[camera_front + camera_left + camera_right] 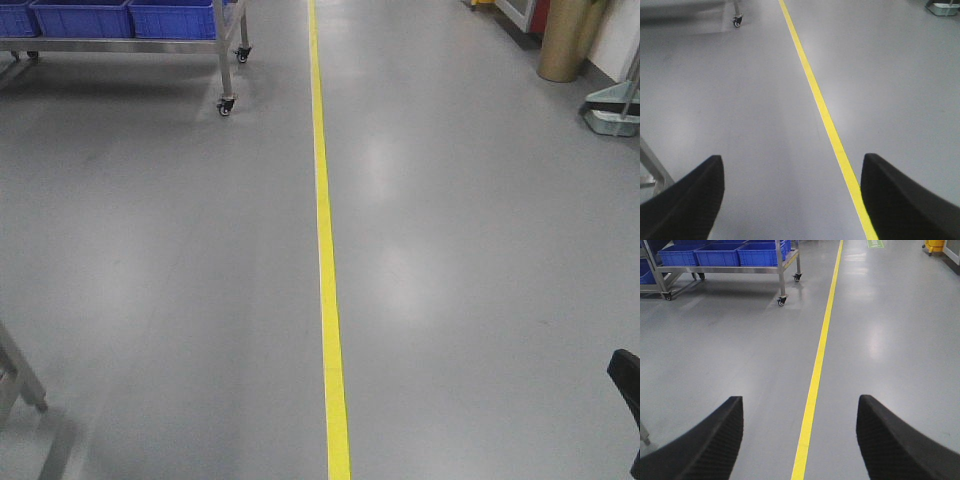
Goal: Move and align brake pads A on conveyor
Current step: 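Drive along the yellow floor line down the aisle, then turn and drive up to the steel table with two brake pads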
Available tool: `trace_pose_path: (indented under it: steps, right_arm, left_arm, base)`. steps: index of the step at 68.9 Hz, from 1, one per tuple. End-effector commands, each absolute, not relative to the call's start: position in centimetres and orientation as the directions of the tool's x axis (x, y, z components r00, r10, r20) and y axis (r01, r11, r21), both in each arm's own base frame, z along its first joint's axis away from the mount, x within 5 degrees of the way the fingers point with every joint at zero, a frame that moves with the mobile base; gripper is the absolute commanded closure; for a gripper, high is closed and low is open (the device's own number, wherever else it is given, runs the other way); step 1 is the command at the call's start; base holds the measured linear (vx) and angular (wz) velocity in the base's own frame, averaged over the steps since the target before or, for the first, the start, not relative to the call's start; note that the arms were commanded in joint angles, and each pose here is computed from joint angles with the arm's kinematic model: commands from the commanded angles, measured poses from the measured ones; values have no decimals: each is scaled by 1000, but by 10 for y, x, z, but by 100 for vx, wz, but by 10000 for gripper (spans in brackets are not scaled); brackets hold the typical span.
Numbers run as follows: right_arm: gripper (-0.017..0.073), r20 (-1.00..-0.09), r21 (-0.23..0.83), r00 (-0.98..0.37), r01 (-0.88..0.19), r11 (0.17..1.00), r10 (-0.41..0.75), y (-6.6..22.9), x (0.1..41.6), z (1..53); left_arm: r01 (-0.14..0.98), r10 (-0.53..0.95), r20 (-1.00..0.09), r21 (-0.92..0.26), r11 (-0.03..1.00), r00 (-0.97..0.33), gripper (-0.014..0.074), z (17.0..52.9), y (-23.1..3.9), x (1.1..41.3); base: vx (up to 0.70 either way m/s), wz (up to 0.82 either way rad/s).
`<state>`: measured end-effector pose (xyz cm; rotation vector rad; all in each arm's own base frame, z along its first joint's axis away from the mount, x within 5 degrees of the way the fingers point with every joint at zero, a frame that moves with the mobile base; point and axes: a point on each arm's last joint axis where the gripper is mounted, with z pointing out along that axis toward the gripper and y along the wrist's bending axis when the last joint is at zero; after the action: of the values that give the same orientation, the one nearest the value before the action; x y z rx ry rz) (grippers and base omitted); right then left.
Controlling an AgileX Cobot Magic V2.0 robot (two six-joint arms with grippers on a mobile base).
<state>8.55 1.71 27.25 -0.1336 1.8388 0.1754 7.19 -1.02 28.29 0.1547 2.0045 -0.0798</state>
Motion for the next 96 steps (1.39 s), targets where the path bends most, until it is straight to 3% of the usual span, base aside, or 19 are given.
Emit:
trace_pose_path:
  steps: [1,59,96]
  right_arm:
    - [89,-984,41,-181,-189,981,7,18,88,288]
    - [89,-984,41,-178,-189,981,7,18,88,288]
    - [89,-984,41,-180,-189,981,7,18,88,288]
  left_arm:
    - [147,55,-939,5,989,-339,42,296,-11,74]
    - [147,55,-939,5,989,-339,42,296,-11,74]
    - [147,55,-939,5,989,-339,42,296,-11,74]
  base:
    - [65,5]
    - [59,14]
    - [37,77]
